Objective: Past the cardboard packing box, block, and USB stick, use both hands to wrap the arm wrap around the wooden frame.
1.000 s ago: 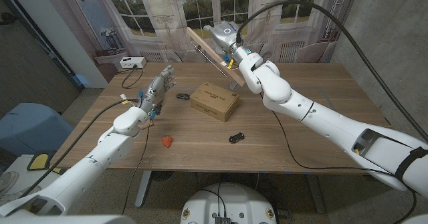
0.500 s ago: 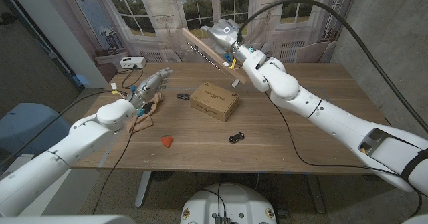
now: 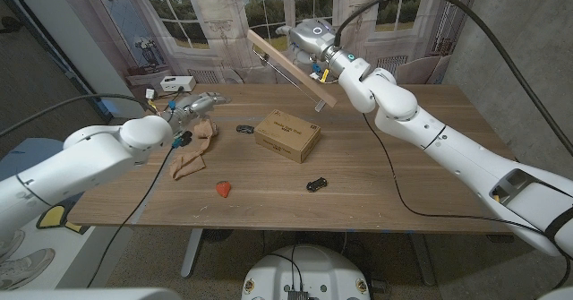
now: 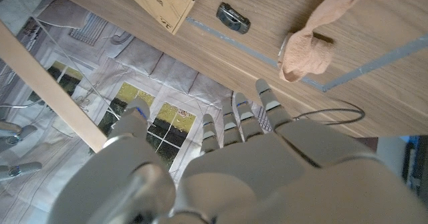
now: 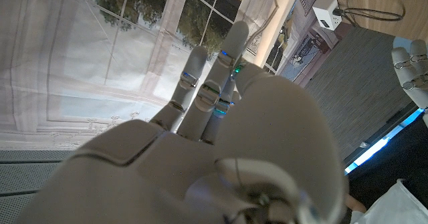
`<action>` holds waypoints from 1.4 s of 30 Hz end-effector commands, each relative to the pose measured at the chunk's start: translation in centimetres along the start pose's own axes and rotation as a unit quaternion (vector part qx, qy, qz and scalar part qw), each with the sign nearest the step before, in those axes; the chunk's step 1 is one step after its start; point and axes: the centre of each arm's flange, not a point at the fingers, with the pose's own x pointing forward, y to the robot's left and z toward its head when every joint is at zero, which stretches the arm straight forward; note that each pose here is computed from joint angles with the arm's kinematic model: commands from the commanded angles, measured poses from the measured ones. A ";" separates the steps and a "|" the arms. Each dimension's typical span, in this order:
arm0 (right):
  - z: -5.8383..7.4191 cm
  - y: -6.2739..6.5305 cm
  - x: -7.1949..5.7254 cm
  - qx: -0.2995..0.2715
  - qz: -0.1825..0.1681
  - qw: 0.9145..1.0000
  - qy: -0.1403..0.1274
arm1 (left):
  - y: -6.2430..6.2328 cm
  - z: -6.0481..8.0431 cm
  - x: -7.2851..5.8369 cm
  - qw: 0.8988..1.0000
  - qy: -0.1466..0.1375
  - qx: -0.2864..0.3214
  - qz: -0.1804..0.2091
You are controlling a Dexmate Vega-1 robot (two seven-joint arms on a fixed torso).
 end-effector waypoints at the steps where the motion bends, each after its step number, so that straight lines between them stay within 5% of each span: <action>1: -3.5 -1.1 -1.0 0.024 -0.002 0.999 0.026 | 1.0 -2.1 -0.9 0.969 0.179 0.162 0.047; 13: -5.4 -2.7 -2.4 0.023 -0.024 0.998 0.052 | 1.2 -1.1 3.1 0.948 0.192 0.247 0.057; 24: -5.8 -3.4 -2.9 0.021 -0.034 0.998 0.056 | 1.0 0.1 6.3 0.908 0.212 0.357 0.051; 35: -5.4 -3.5 -2.8 0.021 -0.041 0.998 0.052 | 0.4 1.0 9.0 0.846 0.242 0.475 0.031; 42: -5.3 -3.7 -2.9 0.020 -0.047 0.997 0.054 | -0.4 1.7 10.5 0.793 0.268 0.547 0.008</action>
